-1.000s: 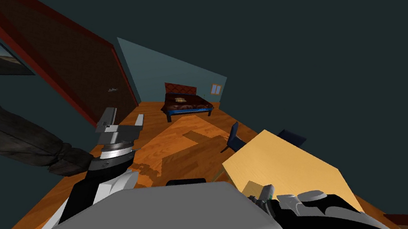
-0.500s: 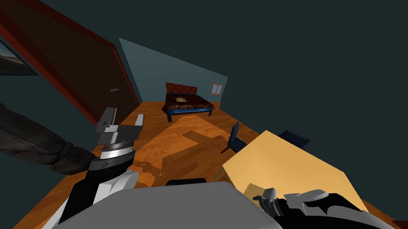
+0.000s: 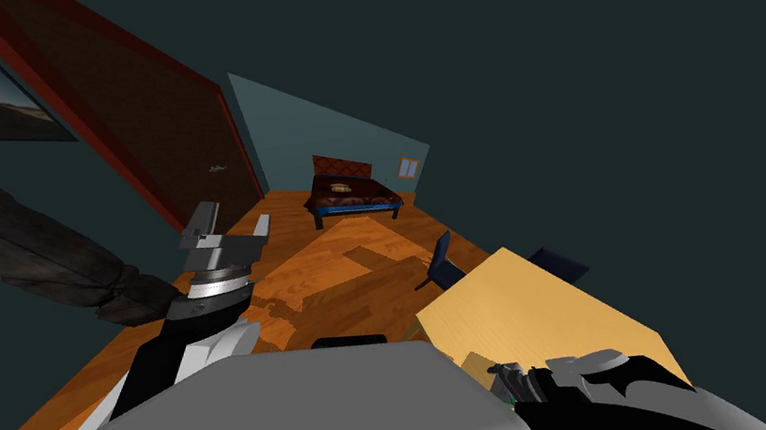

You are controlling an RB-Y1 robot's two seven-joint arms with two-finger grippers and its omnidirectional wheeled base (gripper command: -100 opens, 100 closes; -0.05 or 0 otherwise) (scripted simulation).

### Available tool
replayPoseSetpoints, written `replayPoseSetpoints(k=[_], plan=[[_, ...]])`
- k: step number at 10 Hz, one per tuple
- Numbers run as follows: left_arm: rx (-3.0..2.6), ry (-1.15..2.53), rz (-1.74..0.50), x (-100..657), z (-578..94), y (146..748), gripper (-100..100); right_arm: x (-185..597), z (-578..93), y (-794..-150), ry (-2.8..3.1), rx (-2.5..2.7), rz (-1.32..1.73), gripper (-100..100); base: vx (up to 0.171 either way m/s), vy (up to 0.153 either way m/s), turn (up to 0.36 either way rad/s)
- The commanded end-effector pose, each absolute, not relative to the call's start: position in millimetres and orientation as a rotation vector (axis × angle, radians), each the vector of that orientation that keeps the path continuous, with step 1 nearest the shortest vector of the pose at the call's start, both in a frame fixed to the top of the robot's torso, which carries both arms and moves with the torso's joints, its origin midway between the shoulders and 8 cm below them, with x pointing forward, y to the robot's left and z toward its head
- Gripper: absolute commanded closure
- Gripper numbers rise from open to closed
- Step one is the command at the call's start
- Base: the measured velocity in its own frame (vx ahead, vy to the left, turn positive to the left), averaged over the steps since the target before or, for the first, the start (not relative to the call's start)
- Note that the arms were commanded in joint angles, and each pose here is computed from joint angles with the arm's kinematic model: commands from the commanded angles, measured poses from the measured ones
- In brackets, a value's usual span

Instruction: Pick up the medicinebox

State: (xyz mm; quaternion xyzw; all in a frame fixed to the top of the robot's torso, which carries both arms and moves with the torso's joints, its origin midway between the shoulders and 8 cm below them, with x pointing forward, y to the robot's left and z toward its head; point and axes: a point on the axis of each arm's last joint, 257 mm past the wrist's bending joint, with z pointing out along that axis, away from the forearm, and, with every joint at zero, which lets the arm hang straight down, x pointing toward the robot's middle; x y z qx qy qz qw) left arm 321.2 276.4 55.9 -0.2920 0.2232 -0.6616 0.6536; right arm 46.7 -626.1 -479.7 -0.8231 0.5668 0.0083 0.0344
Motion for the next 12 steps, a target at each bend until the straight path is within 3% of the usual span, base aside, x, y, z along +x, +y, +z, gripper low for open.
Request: replayPoseSetpoints(k=[1, 6, 7, 8, 12], plan=[[-0.663, 0.506, -1.501, 321, 56, 276, 0, 48, -479, -631, 1.736, -2.539, 0.023, -100, 0.012, -0.020, 0.002], [-0.663, 0.506, -1.501, 321, 56, 276, 0, 53, -464, -660, 1.728, -2.602, -0.034, -100, 0.007, -0.012, 0.006], [-0.663, 0.506, -1.501, 321, 56, 276, 0, 53, -464, -661, 1.728, -2.604, -0.036, 0, 0.000, 0.000, 0.000], [-0.663, 0.506, -1.501, 321, 56, 276, 0, 53, -469, -658, 1.788, -2.565, -0.035, -100, -0.105, -0.021, 0.360], [-0.662, 0.506, -1.501, 321, 56, 276, 0, 54, -479, -653, 1.904, -2.483, -0.035, -100, -0.169, -0.042, 0.235]])
